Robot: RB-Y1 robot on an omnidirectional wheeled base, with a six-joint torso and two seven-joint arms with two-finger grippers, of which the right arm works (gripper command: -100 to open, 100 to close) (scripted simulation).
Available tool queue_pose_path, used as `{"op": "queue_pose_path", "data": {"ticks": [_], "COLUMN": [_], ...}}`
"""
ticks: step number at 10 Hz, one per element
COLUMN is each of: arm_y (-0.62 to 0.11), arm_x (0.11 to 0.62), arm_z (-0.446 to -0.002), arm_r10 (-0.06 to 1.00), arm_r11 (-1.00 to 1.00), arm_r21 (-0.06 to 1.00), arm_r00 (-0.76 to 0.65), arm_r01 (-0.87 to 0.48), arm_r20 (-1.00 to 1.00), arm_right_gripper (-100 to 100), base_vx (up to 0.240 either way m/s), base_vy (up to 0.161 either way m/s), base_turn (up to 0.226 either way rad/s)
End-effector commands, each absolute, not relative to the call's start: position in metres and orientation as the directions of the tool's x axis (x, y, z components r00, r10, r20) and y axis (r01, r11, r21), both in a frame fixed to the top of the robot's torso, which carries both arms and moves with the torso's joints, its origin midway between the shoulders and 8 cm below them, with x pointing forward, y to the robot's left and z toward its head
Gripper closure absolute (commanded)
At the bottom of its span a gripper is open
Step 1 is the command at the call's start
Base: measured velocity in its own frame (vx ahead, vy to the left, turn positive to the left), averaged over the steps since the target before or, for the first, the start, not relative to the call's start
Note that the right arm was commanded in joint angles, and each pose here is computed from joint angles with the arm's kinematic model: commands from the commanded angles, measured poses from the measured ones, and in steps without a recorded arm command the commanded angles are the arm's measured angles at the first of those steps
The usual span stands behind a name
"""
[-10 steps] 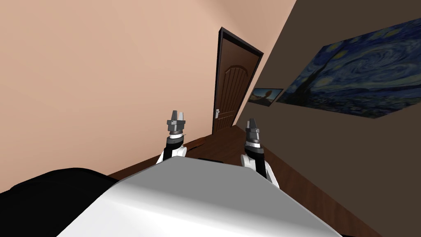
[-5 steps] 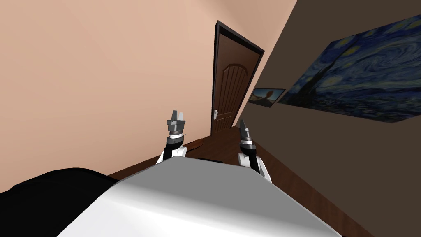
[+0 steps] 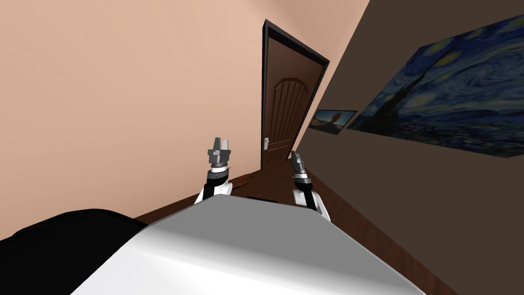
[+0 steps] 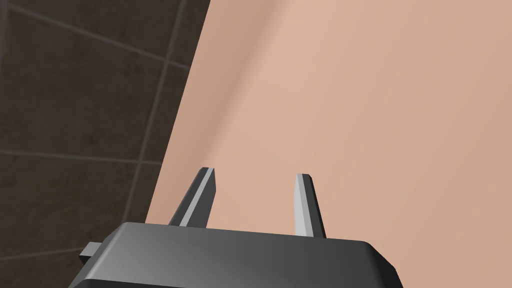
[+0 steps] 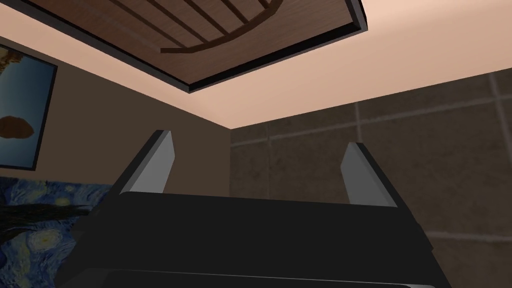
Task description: Pull the door open
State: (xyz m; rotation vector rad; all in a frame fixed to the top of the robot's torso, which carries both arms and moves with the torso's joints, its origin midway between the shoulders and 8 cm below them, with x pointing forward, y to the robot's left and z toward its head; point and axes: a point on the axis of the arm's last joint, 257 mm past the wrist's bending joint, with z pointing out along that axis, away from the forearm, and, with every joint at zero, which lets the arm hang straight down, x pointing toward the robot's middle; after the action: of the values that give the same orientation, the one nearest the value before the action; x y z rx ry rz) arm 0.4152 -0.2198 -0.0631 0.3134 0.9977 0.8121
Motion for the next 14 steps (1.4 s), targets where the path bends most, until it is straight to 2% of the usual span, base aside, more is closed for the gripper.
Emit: {"op": "queue_pose_path", "data": {"ticks": [1,14], "arm_y": [-0.211,-0.139], "arm_x": [0.421,0.463], "arm_z": [-0.075,-0.182], "arm_r10": [0.704,0.425], "arm_r11": [0.697,0.863], "arm_r21": [0.563,0.353], "arm_r00": [0.276,0.14], "arm_r01": [-0.443,-0.361], "arm_r20": [-0.654,-0.895], "arm_right_gripper": [-100,-100], "base_vx": [0.088,0.089], "base_vy": [-0.089,-0.089], "base_turn": [0.021,0.022]}}
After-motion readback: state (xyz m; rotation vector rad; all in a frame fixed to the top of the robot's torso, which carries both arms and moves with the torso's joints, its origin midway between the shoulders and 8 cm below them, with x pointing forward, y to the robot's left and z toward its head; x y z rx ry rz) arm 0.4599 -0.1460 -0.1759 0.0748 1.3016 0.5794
